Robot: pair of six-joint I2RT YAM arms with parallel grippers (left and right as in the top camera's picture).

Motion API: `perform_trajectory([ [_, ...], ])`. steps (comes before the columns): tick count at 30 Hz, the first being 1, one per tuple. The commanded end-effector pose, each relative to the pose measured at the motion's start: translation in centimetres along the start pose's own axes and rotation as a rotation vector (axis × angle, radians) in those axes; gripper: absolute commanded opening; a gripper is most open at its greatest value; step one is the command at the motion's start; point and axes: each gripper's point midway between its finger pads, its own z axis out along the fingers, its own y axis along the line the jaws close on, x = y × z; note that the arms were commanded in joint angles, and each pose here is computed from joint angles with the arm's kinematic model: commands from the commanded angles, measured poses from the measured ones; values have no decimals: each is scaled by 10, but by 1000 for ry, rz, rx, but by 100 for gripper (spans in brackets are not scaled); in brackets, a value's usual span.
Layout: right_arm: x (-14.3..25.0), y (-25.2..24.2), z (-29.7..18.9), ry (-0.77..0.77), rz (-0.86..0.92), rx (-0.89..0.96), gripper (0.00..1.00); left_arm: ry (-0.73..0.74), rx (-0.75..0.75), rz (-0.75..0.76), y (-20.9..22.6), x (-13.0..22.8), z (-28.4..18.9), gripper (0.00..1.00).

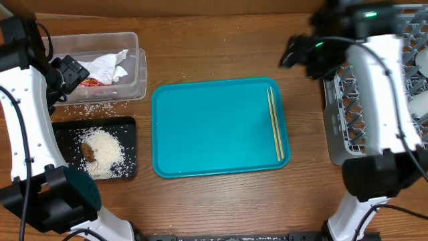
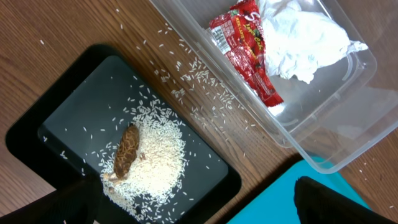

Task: Sort waste into correct bins and load items into the dishwasher
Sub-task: 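Move the right gripper to the chopsticks and grasp them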

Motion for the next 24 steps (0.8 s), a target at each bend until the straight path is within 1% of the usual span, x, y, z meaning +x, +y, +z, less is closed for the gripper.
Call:
perform_trajectory([
  [1, 22, -4, 58, 105, -48, 98, 69, -21, 4, -1, -2, -1, -7, 100],
  [5, 36, -17, 114, 108, -113, 203, 70, -21, 4, -1, -1, -1, -7, 100],
  [6, 40, -25, 128, 104, -125, 239, 73, -21, 4, -1, -2, -1, -7, 100],
  [8, 46, -33, 144, 109, -130, 255, 81, -21, 4, -1, -2, -1, -7, 100],
  [9, 49, -36, 151, 111, -130, 254, 83, -21, 4, -1, -2, -1, -7, 100],
  [12, 57, -48, 167, 124, -124, 270, 84, -21, 4, -1, -1, -1, -7, 100],
  [14, 62, -55, 173, 141, -117, 281, 82, -21, 4, -1, -1, -1, -7, 100],
  [15, 64, -56, 175, 149, -113, 278, 78, -21, 4, -1, -2, -1, -7, 100],
  [18, 68, -49, 178, 167, -108, 232, 71, -21, 4, -1, -1, -1, -7, 100],
  [22, 72, -40, 180, 178, -116, 204, 70, -21, 4, -1, -1, -1, -7, 100],
  [24, 73, -39, 180, 180, -121, 205, 66, -21, 4, -1, -1, -1, -7, 100],
])
